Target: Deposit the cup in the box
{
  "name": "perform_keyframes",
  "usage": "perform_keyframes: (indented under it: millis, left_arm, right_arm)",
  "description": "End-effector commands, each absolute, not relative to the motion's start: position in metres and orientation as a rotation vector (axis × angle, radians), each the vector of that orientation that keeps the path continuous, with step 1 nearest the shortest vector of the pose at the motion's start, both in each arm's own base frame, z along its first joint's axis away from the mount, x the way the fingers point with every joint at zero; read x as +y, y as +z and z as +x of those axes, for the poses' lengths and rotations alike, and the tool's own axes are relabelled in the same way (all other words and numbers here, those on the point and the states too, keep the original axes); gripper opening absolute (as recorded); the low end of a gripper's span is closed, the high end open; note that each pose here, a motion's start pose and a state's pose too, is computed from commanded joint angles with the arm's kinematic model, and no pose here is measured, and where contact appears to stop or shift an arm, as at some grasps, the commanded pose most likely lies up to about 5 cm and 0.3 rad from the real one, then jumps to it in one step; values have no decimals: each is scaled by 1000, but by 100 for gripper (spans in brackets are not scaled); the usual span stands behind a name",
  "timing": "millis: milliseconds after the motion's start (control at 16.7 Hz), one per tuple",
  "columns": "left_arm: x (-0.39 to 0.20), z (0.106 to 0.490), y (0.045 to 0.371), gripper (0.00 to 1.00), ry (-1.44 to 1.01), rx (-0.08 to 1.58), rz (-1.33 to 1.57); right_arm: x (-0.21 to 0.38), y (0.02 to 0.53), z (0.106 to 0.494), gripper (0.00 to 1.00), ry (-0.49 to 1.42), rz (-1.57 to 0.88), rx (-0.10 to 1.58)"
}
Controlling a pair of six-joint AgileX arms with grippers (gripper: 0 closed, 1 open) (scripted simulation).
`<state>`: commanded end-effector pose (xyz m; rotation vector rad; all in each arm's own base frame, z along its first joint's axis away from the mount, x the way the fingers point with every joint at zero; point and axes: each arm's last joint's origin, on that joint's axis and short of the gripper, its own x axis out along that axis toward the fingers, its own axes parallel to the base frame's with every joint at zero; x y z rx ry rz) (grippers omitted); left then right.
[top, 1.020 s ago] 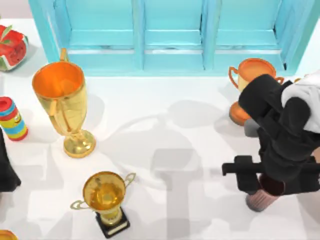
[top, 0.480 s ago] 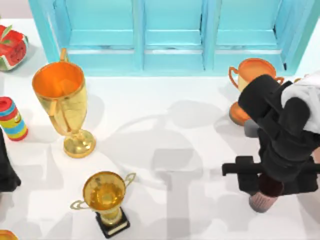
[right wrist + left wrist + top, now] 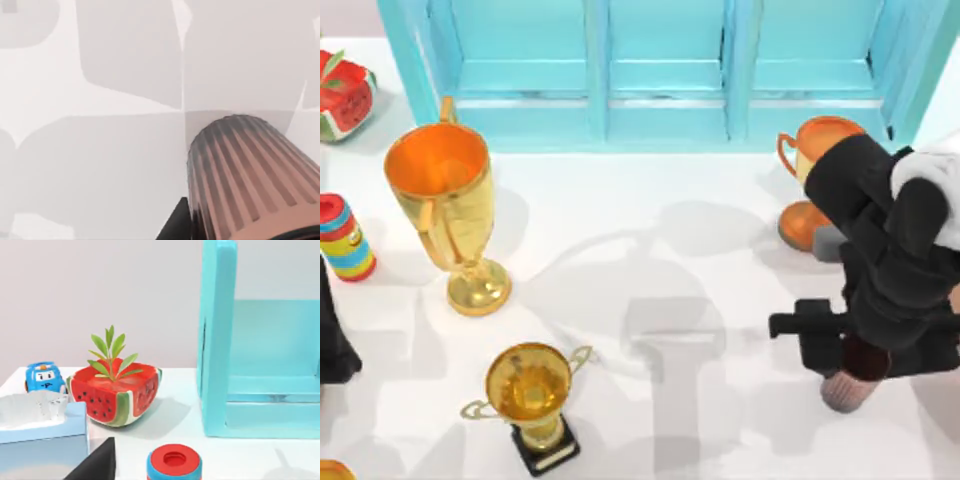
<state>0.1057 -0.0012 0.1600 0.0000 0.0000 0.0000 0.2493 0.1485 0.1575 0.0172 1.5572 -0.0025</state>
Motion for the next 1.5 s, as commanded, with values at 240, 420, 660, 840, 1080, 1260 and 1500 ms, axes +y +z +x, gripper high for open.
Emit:
perform_keyframes:
  millis: [240, 420, 660, 840, 1080, 1260, 1500]
  left_arm:
    - [-1, 106, 160, 100, 0, 0, 0]
    - [-1, 106, 160, 100, 0, 0, 0]
    - [-1, 106, 160, 100, 0, 0, 0]
    - [-1, 106, 160, 100, 0, 0, 0]
    - [-1, 106, 160, 100, 0, 0, 0]
    - [-1, 106, 160, 100, 0, 0, 0]
    - [-1, 106, 160, 100, 0, 0, 0]
  right_arm:
    - [118, 196, 281, 0, 17, 35, 1496]
    - [75, 232, 305, 0, 15, 30, 1451]
    - [3, 268, 321, 0, -13, 2, 1450]
    - [-48, 283, 320, 0, -30, -14, 1489]
    - [-89, 291, 314, 0, -34, -18, 1537]
    - [-92, 291, 313, 0, -34, -18, 1542]
    - [-91, 287, 314, 0, -32, -21, 1539]
